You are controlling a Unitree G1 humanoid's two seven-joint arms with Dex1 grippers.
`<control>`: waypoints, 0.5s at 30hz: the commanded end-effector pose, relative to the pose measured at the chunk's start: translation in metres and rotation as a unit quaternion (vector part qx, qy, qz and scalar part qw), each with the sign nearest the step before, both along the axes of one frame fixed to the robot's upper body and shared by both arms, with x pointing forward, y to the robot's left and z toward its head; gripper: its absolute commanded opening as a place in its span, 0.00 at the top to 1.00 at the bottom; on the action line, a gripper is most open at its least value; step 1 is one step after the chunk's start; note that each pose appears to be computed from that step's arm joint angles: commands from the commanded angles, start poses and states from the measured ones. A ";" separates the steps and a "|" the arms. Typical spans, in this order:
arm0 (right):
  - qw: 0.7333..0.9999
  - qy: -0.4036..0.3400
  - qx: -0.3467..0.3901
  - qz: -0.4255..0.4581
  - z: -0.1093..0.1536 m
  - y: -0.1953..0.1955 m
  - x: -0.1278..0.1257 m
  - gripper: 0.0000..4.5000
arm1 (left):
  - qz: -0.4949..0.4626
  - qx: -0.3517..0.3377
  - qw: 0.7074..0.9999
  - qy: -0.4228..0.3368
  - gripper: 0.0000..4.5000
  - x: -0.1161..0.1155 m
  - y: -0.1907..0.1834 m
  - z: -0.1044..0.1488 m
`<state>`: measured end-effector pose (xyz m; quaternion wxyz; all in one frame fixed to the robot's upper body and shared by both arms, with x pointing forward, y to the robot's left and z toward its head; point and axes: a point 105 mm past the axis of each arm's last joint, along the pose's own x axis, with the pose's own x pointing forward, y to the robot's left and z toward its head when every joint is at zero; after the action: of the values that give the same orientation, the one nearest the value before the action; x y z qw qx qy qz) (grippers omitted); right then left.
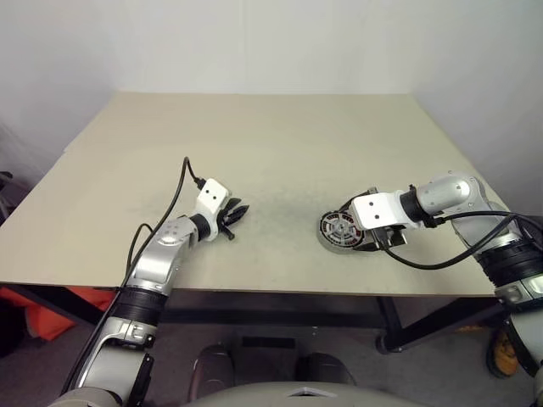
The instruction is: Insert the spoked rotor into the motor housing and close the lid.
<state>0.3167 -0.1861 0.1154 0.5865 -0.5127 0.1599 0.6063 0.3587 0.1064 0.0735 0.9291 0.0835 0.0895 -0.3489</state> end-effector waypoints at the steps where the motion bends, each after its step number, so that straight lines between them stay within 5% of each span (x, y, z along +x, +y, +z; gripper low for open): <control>1: 0.999 -0.024 -0.036 0.014 0.010 -0.009 0.003 0.01 | -0.004 -0.003 1.000 -0.019 0.69 0.002 -0.002 0.011; 15: 0.993 0.002 -0.097 0.069 -0.009 -0.017 -0.013 0.01 | 0.004 -0.002 1.000 -0.016 0.69 -0.001 0.000 0.007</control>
<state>0.3058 -0.2022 0.0984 0.5027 -0.5627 0.1919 0.6275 0.3571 0.1083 0.0694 0.9308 0.0817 0.0950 -0.3433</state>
